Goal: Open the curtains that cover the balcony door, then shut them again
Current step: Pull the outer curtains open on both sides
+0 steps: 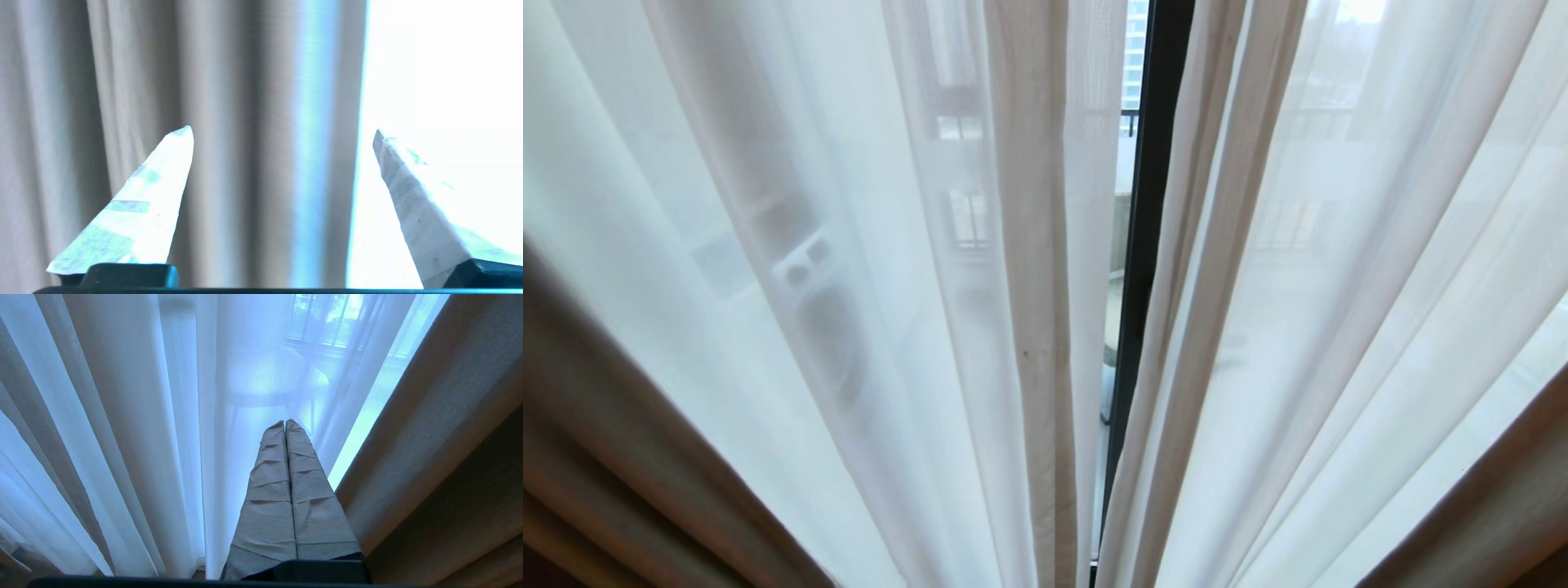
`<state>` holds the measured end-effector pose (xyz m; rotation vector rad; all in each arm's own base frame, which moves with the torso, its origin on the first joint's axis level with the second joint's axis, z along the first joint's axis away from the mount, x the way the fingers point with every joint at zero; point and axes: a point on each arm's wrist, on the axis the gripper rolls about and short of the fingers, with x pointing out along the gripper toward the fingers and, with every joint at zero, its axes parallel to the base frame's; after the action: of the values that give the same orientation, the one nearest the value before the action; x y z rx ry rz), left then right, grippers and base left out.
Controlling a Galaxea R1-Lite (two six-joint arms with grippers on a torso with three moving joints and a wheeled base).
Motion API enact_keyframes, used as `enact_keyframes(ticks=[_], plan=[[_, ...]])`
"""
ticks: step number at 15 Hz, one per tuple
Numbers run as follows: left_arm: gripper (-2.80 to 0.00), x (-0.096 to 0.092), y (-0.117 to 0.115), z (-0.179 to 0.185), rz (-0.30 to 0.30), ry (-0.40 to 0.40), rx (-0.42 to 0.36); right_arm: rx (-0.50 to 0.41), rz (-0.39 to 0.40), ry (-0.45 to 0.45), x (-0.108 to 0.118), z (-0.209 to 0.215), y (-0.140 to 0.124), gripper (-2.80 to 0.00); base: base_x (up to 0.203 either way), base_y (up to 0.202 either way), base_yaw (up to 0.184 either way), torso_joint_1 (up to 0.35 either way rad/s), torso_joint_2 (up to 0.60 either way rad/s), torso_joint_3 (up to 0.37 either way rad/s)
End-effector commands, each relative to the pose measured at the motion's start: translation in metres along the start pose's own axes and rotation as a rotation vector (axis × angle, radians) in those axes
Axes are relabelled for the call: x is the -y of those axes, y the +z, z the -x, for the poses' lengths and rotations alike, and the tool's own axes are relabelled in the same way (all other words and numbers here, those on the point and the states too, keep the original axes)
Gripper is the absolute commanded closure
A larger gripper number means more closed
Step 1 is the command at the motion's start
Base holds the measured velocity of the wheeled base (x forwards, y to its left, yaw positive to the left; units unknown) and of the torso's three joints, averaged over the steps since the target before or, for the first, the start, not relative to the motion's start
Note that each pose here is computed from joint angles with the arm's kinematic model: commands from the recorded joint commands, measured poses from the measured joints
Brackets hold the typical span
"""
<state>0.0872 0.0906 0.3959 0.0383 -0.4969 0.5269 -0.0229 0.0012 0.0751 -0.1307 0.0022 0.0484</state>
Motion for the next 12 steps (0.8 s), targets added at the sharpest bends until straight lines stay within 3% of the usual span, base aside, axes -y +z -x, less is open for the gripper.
enact_keyframes(ticks=[1, 2, 12], plan=[[-2.80, 0.010, 0.012, 0.025, -0.011, -0.017, 0.045, 0.001, 0.001, 0.001, 0.000, 0.000, 0.000, 0.00, 0.000, 0.000, 0.000, 0.000, 0.00, 0.000], [0.00, 0.009, 0.011, 0.025, -0.010, -0.018, 0.042, 0.000, 0.001, 0.001, 0.000, 0.000, 0.000, 0.00, 0.000, 0.000, 0.000, 0.000, 0.00, 0.000], [0.00, 0.006, 0.001, 0.020, 0.002, -0.018, 0.015, -0.001, 0.001, 0.001, 0.000, 0.000, 0.000, 0.00, 0.000, 0.000, 0.000, 0.000, 0.00, 0.000]])
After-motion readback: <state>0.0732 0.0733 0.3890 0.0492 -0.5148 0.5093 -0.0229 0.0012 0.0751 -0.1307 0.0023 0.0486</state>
